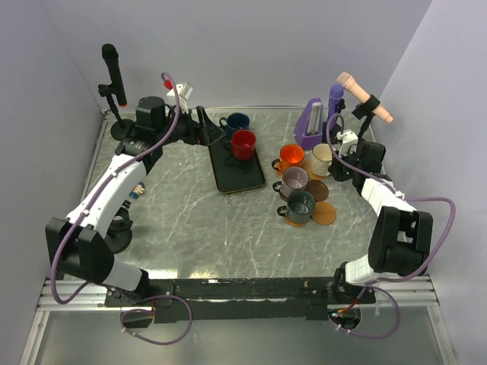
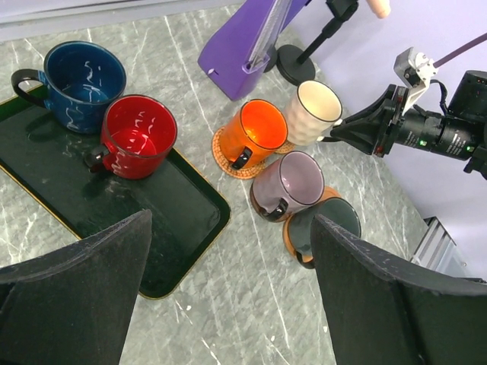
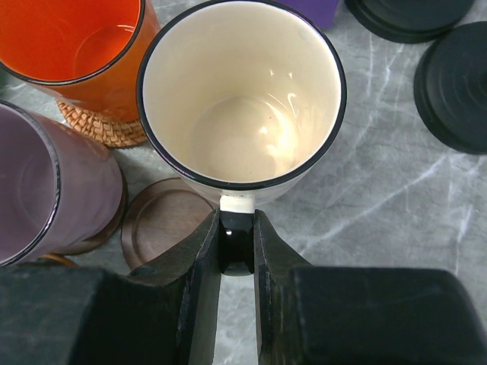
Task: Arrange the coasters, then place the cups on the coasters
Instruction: Place the cup on the coaster.
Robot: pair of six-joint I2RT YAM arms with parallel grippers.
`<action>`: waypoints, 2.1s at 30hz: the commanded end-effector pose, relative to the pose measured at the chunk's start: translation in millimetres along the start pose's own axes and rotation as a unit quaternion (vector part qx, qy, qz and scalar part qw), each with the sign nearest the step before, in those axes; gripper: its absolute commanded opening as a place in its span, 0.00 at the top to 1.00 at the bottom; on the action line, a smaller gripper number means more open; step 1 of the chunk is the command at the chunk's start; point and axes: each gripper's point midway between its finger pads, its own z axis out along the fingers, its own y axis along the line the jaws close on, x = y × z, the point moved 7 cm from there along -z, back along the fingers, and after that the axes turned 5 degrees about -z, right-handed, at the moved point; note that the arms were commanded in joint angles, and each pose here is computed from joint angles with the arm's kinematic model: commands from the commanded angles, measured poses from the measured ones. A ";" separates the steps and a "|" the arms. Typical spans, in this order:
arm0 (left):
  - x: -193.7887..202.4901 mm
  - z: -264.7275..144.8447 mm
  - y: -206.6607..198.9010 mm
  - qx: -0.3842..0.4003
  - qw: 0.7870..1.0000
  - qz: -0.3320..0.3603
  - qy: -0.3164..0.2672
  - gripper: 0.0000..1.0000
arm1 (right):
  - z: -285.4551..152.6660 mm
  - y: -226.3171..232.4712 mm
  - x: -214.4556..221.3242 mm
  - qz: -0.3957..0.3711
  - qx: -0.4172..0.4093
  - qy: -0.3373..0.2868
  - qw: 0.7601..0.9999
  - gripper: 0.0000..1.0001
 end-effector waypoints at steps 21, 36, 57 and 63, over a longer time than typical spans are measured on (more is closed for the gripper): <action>-19.2 6.6 -4.8 0.018 1.000 0.014 -0.011 0.12 | 29.5 -9.1 -42.5 -0.073 -0.008 -0.071 0.995 1.00; -16.2 2.7 -6.6 0.021 1.000 0.012 -0.015 0.12 | 35.3 -7.4 -41.4 -0.080 -0.004 -0.044 0.996 1.00; -12.0 0.6 -5.2 0.022 1.000 0.012 -0.010 0.12 | 28.1 -9.9 -30.3 -0.084 0.025 -0.020 0.996 0.54; -11.4 0.1 -3.1 0.021 1.000 0.013 -0.009 0.12 | 17.2 -8.4 -27.0 -0.093 0.044 -0.017 0.994 0.41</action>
